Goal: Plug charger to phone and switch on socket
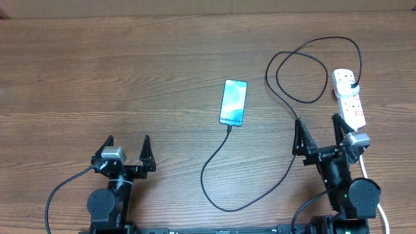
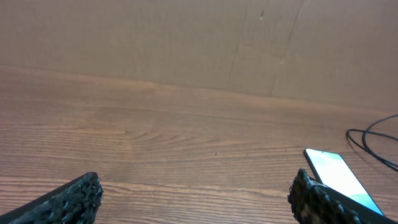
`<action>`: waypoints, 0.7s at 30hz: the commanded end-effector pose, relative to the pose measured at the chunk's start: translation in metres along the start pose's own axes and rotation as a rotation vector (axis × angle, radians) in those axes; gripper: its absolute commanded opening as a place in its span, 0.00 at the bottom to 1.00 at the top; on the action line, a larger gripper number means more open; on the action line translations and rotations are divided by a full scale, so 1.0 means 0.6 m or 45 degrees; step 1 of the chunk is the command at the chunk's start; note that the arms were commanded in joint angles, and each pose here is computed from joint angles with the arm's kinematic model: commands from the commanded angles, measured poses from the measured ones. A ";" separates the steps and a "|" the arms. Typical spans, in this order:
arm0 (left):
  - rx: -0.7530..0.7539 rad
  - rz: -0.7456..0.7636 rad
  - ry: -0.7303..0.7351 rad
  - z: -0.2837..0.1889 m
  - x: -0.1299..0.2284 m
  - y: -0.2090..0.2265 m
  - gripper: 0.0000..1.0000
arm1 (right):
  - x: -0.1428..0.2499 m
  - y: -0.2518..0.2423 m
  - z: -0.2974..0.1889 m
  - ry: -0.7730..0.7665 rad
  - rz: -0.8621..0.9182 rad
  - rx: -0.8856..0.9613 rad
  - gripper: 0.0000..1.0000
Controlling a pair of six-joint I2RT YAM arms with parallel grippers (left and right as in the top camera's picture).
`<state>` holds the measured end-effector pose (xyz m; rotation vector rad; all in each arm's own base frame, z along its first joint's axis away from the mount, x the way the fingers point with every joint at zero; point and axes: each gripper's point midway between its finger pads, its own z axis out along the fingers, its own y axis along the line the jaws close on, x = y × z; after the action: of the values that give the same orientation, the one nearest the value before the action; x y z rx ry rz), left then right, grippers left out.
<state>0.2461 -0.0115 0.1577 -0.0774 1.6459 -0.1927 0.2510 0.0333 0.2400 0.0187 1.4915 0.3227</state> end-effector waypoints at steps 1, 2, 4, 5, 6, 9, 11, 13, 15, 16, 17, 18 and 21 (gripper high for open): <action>0.016 -0.018 -0.006 -0.001 -0.001 -0.003 1.00 | 0.017 -0.002 -0.009 -0.025 0.001 0.001 1.00; 0.016 -0.018 -0.006 -0.001 -0.001 -0.003 1.00 | 0.020 -0.003 -0.011 -0.033 0.000 -0.001 1.00; 0.016 -0.018 -0.006 -0.001 -0.001 -0.003 1.00 | 0.028 -0.004 -0.015 -0.048 -0.002 -0.005 1.00; 0.016 -0.018 -0.006 -0.001 -0.001 -0.003 1.00 | 0.032 -0.003 -0.018 -0.054 -0.002 -0.010 1.00; 0.016 -0.018 -0.006 -0.001 -0.001 -0.003 1.00 | 0.036 -0.002 -0.019 -0.056 -0.002 -0.015 1.00; 0.016 -0.018 -0.006 -0.001 -0.001 -0.003 1.00 | 0.053 -0.001 -0.020 -0.049 0.000 -0.031 1.00; 0.016 -0.018 -0.006 -0.001 -0.001 -0.003 1.00 | 0.069 -0.001 -0.019 0.000 0.009 -0.030 1.00; 0.016 -0.018 -0.006 -0.001 -0.001 -0.003 1.00 | 0.079 -0.003 -0.019 0.029 0.012 -0.024 1.00; 0.016 -0.018 -0.006 -0.001 -0.001 -0.003 1.00 | 0.087 -0.005 -0.020 0.055 0.015 -0.016 1.00; 0.016 -0.018 -0.006 -0.001 -0.001 -0.003 1.00 | 0.092 -0.006 -0.020 0.069 0.016 -0.012 1.00; 0.016 -0.018 -0.006 -0.001 -0.001 -0.003 1.00 | 0.097 -0.008 -0.020 0.086 0.015 -0.008 1.00; 0.016 -0.018 -0.006 -0.001 -0.001 -0.003 1.00 | 0.104 -0.009 -0.021 0.107 0.018 -0.003 1.00; 0.016 -0.018 -0.006 -0.001 -0.001 -0.003 1.00 | 0.112 -0.014 -0.021 0.131 0.016 0.017 1.00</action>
<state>0.2461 -0.0115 0.1578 -0.0773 1.6455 -0.1927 0.2426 0.0400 0.1745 0.0134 1.5965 0.3448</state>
